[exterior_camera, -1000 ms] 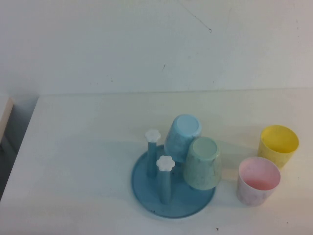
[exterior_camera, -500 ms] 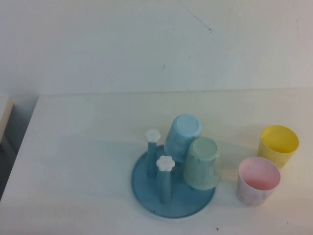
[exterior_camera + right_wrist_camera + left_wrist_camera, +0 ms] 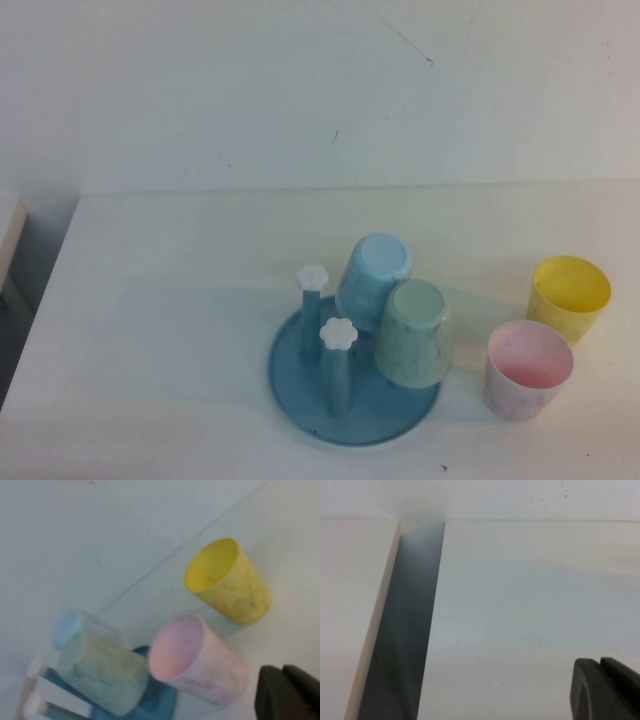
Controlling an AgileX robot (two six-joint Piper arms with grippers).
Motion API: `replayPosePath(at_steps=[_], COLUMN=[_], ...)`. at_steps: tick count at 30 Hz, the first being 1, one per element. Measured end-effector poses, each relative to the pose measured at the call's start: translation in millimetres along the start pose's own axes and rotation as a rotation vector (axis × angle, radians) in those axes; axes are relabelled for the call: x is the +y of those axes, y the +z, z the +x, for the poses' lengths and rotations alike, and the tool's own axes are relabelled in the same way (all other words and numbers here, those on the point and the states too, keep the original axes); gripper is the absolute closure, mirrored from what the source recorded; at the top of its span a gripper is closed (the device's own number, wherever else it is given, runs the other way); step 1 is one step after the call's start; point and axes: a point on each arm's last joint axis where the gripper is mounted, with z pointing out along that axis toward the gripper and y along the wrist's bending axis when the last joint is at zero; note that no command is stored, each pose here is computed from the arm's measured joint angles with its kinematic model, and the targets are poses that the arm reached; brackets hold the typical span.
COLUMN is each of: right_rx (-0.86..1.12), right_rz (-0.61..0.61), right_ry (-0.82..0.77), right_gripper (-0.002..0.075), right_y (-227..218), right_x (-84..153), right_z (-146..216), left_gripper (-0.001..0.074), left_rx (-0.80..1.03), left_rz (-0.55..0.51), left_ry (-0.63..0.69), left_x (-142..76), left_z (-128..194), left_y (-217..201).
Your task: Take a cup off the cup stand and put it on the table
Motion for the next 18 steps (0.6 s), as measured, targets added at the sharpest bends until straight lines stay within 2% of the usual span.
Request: replayPosePath(at_steps=[3,11,18], right_rx=[-0.012,-0.047,-0.065], right_rz=[-0.048,-0.048,-0.049], right_ry=[0.109,-0.036,-0.275], right_gripper=[0.0729,0.0729,0.0729], right_y=[-0.1,-0.2,-1.3], right_x=[4.3,4.5,6.8], right_z=[-1.3,-4.2,-6.7], left_gripper=[0.0738,0.0738,0.0738], left_rx=[0.0,0.0,0.0], left_rz=[0.0,0.0,0.0], left_ry=[0.0,0.0,0.0], left_x=[0.0,0.0,0.0], left_z=[0.0,0.0,0.0], left_y=[0.0,0.0,0.0])
